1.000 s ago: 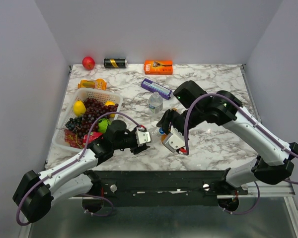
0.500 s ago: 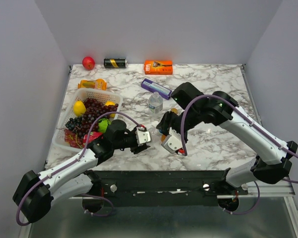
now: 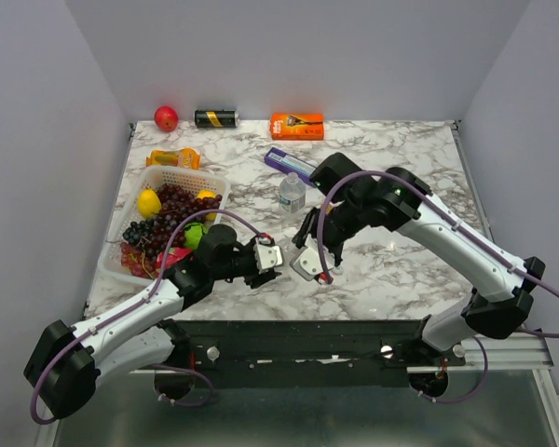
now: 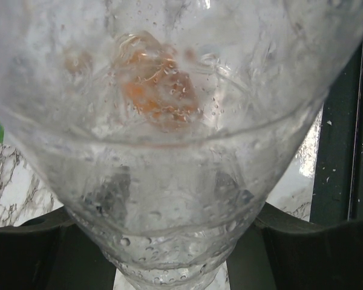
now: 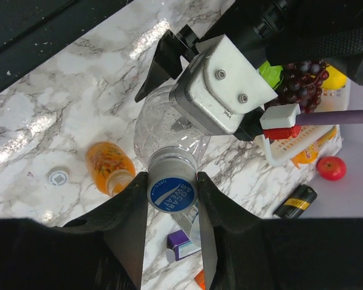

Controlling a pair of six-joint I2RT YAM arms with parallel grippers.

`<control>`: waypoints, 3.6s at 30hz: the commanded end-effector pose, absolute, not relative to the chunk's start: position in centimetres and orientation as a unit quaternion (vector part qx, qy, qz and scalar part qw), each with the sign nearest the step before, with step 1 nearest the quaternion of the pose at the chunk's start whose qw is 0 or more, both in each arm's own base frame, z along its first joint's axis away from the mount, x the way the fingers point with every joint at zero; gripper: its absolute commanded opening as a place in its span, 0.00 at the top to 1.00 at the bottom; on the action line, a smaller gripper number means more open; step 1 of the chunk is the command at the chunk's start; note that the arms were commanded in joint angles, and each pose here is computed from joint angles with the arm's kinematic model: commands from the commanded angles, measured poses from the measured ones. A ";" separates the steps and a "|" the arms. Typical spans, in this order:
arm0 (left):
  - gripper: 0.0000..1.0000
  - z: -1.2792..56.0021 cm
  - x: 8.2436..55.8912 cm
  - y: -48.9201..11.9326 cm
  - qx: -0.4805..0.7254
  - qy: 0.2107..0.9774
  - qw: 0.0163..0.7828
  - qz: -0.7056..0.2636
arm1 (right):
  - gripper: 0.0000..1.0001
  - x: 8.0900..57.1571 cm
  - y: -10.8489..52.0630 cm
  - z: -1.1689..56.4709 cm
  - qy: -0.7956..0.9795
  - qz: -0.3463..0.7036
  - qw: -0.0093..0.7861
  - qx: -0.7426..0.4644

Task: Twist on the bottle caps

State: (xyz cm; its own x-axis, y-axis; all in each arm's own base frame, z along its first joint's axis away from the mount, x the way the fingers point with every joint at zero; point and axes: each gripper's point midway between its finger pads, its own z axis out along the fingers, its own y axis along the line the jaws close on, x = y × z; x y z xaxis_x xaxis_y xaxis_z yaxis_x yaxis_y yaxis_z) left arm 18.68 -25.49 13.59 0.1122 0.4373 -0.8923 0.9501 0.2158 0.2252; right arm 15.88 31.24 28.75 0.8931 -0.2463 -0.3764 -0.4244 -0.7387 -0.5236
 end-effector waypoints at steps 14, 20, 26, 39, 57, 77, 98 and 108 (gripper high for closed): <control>1.00 21.2 25.9 -21.2 0.342 0.647 0.665 -0.146 | 0.68 16.0 31.3 25.4 0.510 0.282 0.155 -0.797; 1.00 22.2 27.8 -19.3 0.271 0.671 0.682 -0.102 | 0.69 17.3 33.1 25.7 0.609 0.320 0.130 -0.714; 1.00 22.1 29.7 -16.9 0.172 0.714 0.676 -0.058 | 0.70 20.0 35.5 25.3 0.734 0.345 0.102 -0.576; 1.00 18.1 29.2 -17.0 0.168 0.772 0.610 -0.061 | 0.74 23.0 38.0 24.1 0.809 0.347 0.094 -0.465; 1.00 13.9 22.0 -24.8 0.483 0.685 0.488 -0.242 | 0.20 18.2 29.6 34.0 0.452 0.302 0.360 -0.758; 1.00 15.6 19.4 -25.7 0.589 0.608 0.461 -0.265 | 0.45 16.4 30.1 30.7 0.225 0.185 0.367 -0.884; 1.00 17.5 23.4 -24.6 0.499 0.652 0.534 -0.202 | 0.74 17.3 31.6 31.2 0.370 0.245 0.330 -0.833; 1.00 28.2 32.6 -13.7 0.124 0.692 0.709 0.051 | 1.00 22.1 35.2 27.6 0.793 0.399 0.135 -0.440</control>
State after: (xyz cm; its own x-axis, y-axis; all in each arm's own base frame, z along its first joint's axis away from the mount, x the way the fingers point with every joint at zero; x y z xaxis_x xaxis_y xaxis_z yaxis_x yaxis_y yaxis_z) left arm 28.16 -19.04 18.21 -0.0384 0.4911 -0.8702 0.5819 0.7190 0.3801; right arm 24.78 34.72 32.02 0.1639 -0.6072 -0.7774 -0.9852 -0.0612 -0.1599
